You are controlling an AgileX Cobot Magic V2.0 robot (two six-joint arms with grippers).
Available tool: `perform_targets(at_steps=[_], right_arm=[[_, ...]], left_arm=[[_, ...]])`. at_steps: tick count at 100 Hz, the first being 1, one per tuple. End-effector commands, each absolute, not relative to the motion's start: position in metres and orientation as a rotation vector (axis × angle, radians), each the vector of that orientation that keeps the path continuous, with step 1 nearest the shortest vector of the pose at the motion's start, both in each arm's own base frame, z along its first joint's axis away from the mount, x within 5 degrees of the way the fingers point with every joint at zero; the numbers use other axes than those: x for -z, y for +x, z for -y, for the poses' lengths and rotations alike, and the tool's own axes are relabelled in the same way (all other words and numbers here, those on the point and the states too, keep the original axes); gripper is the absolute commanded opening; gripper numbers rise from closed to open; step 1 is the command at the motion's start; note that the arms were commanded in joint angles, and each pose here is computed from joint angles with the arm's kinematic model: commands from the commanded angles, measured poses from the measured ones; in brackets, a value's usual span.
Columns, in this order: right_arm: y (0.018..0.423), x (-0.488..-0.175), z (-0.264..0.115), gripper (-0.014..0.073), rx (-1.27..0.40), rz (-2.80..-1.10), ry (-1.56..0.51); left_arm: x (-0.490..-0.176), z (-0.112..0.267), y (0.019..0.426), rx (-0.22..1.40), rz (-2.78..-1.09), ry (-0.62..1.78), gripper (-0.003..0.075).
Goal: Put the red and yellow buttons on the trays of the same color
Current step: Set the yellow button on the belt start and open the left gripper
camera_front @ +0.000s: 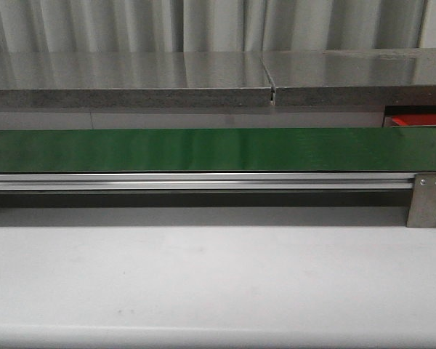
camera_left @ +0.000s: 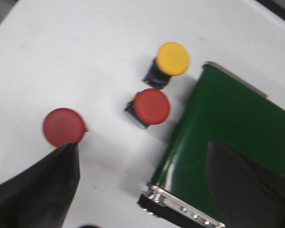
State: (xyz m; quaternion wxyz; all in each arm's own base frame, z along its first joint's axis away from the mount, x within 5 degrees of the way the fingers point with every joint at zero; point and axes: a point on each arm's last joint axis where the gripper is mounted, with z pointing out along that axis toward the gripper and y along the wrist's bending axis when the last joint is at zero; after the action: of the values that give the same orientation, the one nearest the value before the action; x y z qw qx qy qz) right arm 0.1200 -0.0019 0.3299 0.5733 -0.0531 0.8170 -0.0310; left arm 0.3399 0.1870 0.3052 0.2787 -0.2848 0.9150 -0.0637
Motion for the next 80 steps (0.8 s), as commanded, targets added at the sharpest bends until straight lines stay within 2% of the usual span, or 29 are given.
perform_targets(at_steps=[1, 30, 80], right_arm=[[0.121, -0.343, 0.003, -0.0090, 0.089, -1.828, -0.115], [0.121, -0.343, 0.003, -0.0090, 0.089, -1.828, -0.116], [0.121, -0.343, 0.003, -0.0090, 0.089, -1.828, -0.116]], left_arm=[[-0.325, -0.197, 0.331, 0.106, -2.372, -0.825, 0.0547], [-0.286, -0.221, 0.336, 0.131, -2.428, -0.970, 0.0547], [-0.223, -0.242, 0.360, 0.124, -2.446, -1.030, 0.0547]])
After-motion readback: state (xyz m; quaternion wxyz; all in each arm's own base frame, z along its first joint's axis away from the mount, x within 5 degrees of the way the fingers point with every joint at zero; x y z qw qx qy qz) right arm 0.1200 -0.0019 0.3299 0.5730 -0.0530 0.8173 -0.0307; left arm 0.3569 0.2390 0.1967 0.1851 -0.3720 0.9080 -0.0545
